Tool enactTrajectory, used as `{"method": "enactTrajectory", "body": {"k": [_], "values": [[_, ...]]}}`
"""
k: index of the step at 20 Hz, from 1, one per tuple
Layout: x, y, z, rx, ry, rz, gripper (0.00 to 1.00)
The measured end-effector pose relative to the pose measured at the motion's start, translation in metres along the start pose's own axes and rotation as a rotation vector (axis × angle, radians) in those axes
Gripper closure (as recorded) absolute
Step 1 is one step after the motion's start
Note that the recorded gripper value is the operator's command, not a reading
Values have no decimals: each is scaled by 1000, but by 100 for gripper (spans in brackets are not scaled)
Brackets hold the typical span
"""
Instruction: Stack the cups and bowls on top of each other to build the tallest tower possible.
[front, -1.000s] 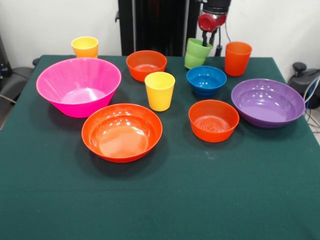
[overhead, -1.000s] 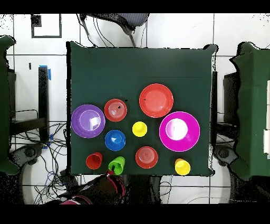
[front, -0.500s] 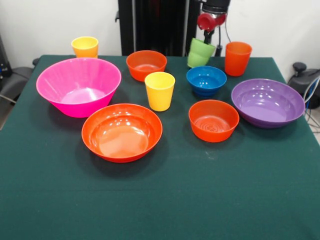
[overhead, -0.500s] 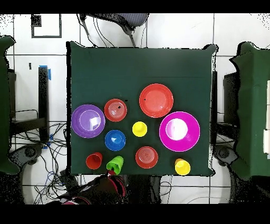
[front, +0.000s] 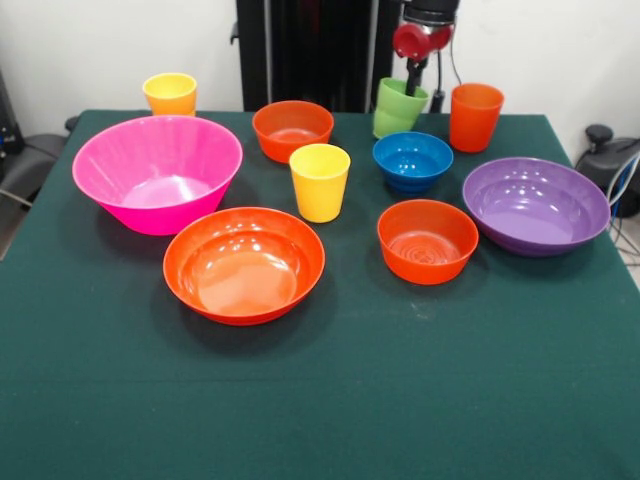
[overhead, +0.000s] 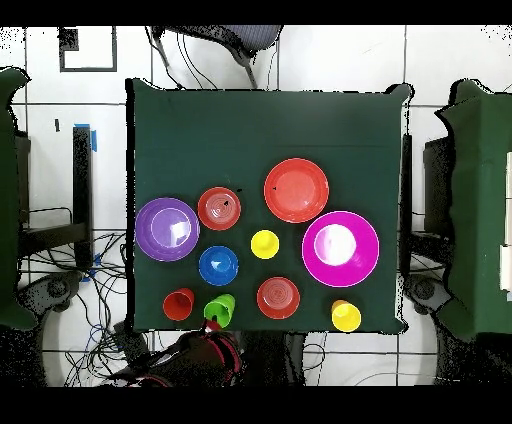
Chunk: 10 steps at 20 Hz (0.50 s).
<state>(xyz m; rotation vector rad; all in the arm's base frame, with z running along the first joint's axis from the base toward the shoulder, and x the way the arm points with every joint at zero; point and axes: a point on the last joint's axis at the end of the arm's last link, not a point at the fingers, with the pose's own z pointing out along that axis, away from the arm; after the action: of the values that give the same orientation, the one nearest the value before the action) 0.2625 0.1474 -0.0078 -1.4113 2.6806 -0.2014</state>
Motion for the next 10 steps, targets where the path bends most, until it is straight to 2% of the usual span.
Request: {"method": "enactTrajectory", "body": {"k": [5, 6, 10], "values": [[-7, -9, -6, -1, -34, 14, 100], [-12, -14, -11, -13, -61, 21, 100], [-19, -28, -27, -39, -112, 48, 100]]}}
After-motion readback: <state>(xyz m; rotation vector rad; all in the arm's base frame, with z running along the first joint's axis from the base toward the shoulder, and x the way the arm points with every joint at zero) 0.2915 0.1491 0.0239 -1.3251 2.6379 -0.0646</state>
